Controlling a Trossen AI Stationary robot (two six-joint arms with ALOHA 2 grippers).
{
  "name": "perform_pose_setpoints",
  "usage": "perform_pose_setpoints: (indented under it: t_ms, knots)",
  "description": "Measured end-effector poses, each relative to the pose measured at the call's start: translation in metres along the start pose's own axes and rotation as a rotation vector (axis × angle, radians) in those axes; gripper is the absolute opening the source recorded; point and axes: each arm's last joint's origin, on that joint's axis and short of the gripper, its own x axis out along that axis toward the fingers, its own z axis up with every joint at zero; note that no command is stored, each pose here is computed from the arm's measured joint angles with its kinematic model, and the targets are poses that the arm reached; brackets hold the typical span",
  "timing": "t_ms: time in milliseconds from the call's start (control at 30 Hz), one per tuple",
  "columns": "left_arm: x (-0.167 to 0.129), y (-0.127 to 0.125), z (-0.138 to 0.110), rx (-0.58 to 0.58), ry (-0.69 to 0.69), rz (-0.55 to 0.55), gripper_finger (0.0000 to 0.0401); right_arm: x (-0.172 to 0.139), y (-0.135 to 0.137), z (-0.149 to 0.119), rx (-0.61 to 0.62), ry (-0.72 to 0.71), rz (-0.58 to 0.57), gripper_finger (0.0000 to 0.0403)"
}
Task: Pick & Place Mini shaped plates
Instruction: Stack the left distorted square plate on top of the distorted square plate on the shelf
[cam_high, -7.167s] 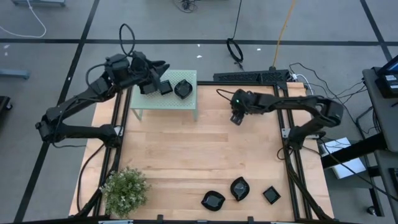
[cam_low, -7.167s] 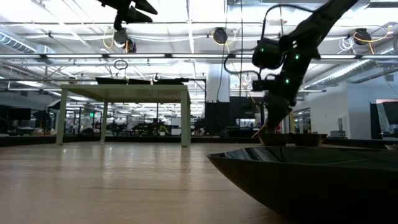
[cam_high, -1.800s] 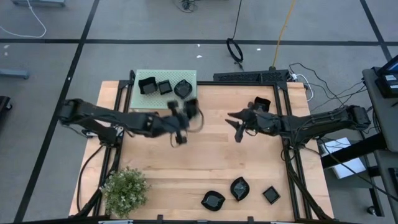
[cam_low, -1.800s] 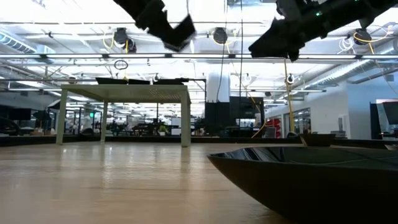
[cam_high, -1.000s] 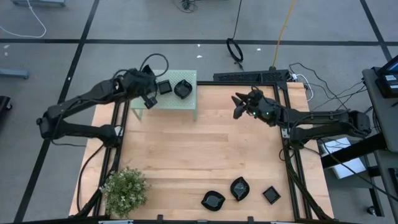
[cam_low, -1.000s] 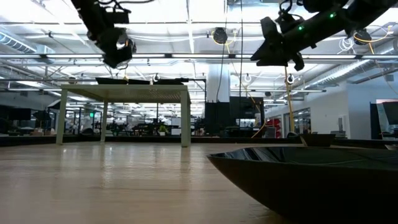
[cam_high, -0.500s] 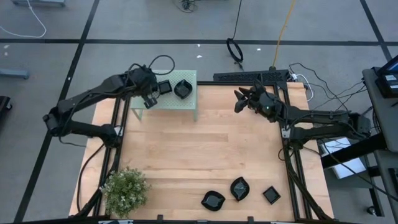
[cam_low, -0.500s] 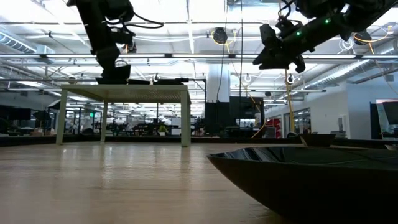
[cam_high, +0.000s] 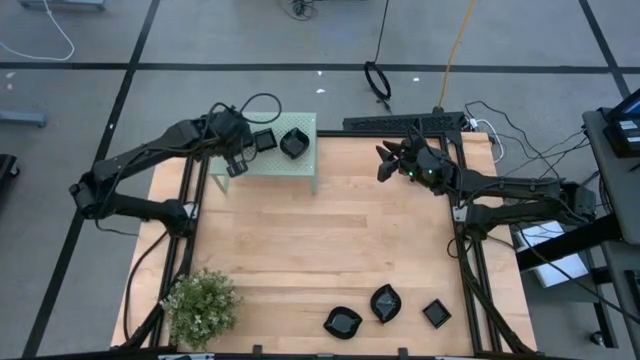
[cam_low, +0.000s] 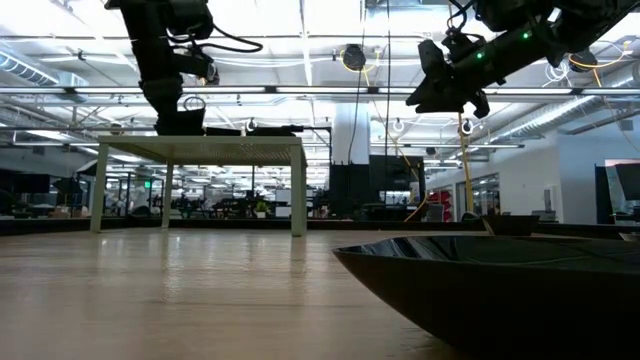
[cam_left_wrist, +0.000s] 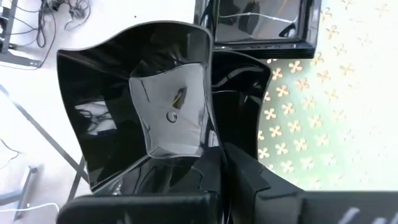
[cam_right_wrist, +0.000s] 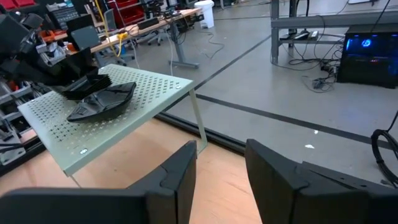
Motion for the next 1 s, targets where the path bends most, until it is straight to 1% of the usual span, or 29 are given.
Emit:
perform_pose_setpoints:
  t_ms: [100,200,333,600,733,867,1000]
  knots:
    - [0.000,0.000,0.000,0.020,-0.001,-0.010,0.0020,0.000,0.000,0.000,0.000,0.000,0.000,0.0125]
    - [0.000,-0.001,-0.002,0.060,0.017,-0.020,0.0010,0.000,0.000,0.000,0.000,0.000,0.000,0.0125]
    - [0.000,-0.001,-0.002,0.071,0.021,-0.022,0.0006,0.000,0.000,0.000,0.000,0.000,0.000,0.0125]
    - [0.000,-0.001,-0.002,0.067,0.020,-0.005,0.0056,0.000,0.000,0.000,0.000,0.000,0.000,0.0125]
    - [0.000,0.000,-0.002,0.034,0.020,-0.002,0.0079,0.000,0.000,0.000,0.000,0.000,0.000,0.0125]
    - [-0.003,0.000,-0.003,0.020,0.010,0.000,0.0094,0.000,-0.001,0.000,-0.007,0.006,-0.006,0.0125]
    - [-0.012,-0.001,-0.006,0.017,-0.026,0.006,0.0106,0.002,-0.006,-0.001,-0.001,0.019,-0.033,0.0125]
